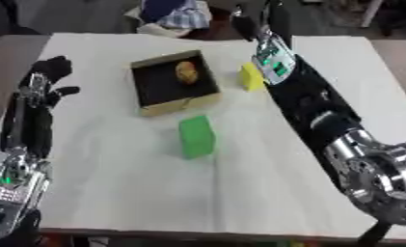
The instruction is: Pick up objects on the table and place them in the box.
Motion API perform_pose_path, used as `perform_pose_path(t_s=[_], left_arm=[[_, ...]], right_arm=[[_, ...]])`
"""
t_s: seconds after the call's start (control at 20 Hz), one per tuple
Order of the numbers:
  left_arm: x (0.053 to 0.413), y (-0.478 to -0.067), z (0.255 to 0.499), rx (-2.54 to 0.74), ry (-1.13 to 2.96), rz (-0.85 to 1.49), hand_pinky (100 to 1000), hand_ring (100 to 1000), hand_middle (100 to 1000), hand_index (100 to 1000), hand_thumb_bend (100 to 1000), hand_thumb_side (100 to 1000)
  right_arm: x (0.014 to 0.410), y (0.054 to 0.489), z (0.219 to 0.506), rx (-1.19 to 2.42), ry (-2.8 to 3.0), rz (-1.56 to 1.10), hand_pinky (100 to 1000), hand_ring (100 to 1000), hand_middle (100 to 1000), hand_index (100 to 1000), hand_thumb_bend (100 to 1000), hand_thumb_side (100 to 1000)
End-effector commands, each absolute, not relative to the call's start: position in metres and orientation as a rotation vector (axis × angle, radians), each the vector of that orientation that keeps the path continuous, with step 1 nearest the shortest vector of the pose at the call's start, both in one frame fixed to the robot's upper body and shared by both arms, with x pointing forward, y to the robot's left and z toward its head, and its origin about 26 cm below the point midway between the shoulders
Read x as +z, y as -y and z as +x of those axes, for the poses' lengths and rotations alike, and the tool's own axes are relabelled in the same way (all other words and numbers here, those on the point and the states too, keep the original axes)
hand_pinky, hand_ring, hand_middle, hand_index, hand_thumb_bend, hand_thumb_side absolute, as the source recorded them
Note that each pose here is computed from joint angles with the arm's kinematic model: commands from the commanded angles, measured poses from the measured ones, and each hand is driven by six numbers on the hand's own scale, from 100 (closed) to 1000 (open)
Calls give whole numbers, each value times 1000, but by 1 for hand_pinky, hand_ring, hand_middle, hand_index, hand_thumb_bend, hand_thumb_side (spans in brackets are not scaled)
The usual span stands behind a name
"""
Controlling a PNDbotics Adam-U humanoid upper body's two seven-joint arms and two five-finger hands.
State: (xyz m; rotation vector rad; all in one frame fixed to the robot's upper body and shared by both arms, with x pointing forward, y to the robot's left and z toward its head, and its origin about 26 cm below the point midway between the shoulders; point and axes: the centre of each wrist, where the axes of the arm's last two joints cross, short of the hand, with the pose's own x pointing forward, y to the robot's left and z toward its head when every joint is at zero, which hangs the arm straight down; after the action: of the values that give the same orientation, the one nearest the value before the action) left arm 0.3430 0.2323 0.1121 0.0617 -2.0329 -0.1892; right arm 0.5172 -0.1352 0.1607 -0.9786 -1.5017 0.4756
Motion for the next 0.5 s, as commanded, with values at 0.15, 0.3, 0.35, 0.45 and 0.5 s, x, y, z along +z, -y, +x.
perform_pose_path(t_s=[0.15,0.3,0.35,0.45,0.5], left_arm=[[119,-235,344,-195,2052,68,711,862,754,817,100,920],[119,-235,344,-194,2052,68,712,863,754,817,100,920],[118,-235,344,-194,2051,68,712,863,754,817,100,920],[118,-235,344,-194,2051,68,711,863,754,817,100,920],[118,-235,344,-193,2051,68,712,863,754,817,100,920]], right_arm=[[169,140,519,549,1475,-1048,867,880,877,971,100,693],[167,140,519,596,1449,-1065,870,885,885,976,100,711],[167,140,519,607,1441,-1070,871,886,885,977,100,713],[167,141,519,626,1425,-1078,873,889,889,979,100,737],[167,141,519,636,1417,-1080,873,889,891,981,100,753]])
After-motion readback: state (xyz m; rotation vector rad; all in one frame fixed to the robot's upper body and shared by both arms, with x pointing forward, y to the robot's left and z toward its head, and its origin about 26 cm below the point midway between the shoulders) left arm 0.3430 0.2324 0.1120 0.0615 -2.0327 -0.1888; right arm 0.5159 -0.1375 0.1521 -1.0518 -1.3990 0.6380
